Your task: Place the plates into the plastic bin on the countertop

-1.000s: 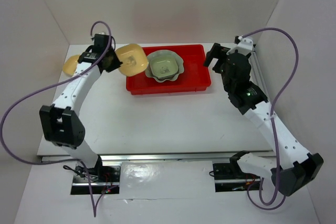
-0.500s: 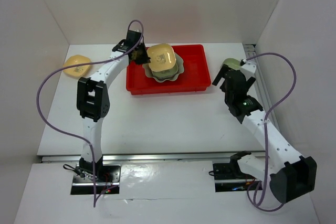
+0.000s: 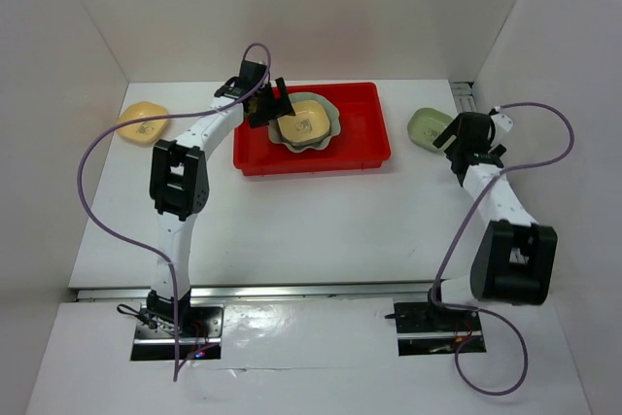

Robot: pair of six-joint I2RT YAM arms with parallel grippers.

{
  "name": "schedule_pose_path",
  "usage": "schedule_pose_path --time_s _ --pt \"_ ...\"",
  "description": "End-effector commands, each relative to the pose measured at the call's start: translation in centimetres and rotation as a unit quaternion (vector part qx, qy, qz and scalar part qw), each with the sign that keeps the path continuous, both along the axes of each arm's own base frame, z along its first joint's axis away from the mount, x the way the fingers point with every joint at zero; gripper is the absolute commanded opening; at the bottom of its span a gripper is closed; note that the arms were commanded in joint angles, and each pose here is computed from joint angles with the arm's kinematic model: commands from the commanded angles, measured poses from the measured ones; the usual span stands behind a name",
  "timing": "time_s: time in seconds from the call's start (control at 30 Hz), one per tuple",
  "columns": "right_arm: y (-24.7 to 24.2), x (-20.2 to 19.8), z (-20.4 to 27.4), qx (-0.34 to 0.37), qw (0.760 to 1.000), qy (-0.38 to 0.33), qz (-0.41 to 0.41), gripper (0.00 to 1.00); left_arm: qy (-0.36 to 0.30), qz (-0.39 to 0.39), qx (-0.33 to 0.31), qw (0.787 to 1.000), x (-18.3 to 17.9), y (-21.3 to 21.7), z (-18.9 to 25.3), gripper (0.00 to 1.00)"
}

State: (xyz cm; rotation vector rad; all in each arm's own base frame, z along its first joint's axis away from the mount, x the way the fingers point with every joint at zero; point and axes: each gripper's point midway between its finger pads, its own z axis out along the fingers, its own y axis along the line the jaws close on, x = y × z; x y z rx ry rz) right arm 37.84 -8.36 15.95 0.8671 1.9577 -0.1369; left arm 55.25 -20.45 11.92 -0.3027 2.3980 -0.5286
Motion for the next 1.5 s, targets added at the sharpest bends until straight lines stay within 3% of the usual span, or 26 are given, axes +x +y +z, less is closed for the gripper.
schedule_pose_path --time_s 0.0,0.07,0.33,0.53,0.8,0.93,1.1,1.17,1.23,1.33,1.47 --pt "-1.1 3.7 0.1 0.014 0.999 -0.018 0.022 1.0 -0.051 0.002 -0.013 0.999 1.2 -0.1 3.3 1.0" --pt "-1.9 5.2 0.4 0.022 0.999 -0.041 0.027 1.0 -0.061 0.002 -0.015 0.998 0.9 0.0 4.7 1.0" --pt "-3.2 10.1 -3.5 0.025 0.999 0.001 0.031 0.96 -0.101 -0.002 -0.014 0.995 -0.9 0.3 9.9 1.0" --pt "-4.6 11.4 -4.4 0.012 1.0 0.007 0.003 0.89 -0.118 0.014 0.036 0.992 -3.3 1.5 13.9 1.0" --pt "-5.8 11.5 -8.7 0.006 0.996 0.082 -0.025 0.79 -0.136 0.062 0.069 0.986 -7.7 5.3 20.2 1.0" --pt "-5.2 11.5 -10.7 0.017 0.994 0.103 -0.026 0.61 -0.118 0.091 0.053 0.987 -9.1 8.5 20.6 1.0" --pt "-5.3 11.2 -12.5 0.019 0.991 0.133 -0.029 0.54 -0.091 0.129 0.053 0.986 -9.8 12.7 19.2 1.0" --pt "-5.3 11.2 -12.9 0.024 0.989 0.14 -0.032 0.41 -0.076 0.119 0.035 0.989 -9.8 13.0 18.2 1.0" --pt "-5.4 11.0 -13.1 0.022 0.988 0.149 -0.036 0.17 -0.049 0.126 0.025 0.991 -9.4 14.5 16.2 1.0" --pt "-5.4 10.6 -12.5 0.02 0.987 0.15 -0.061 0.0 -0.032 0.136 0.024 0.99 -9.2 15.7 14.9 1.0" --pt "-5.4 11.4 -9.2 0.024 0.989 0.116 -0.093 0.0 -0.022 0.136 0.032 0.99 -9.2 15.9 13.9 1.0"
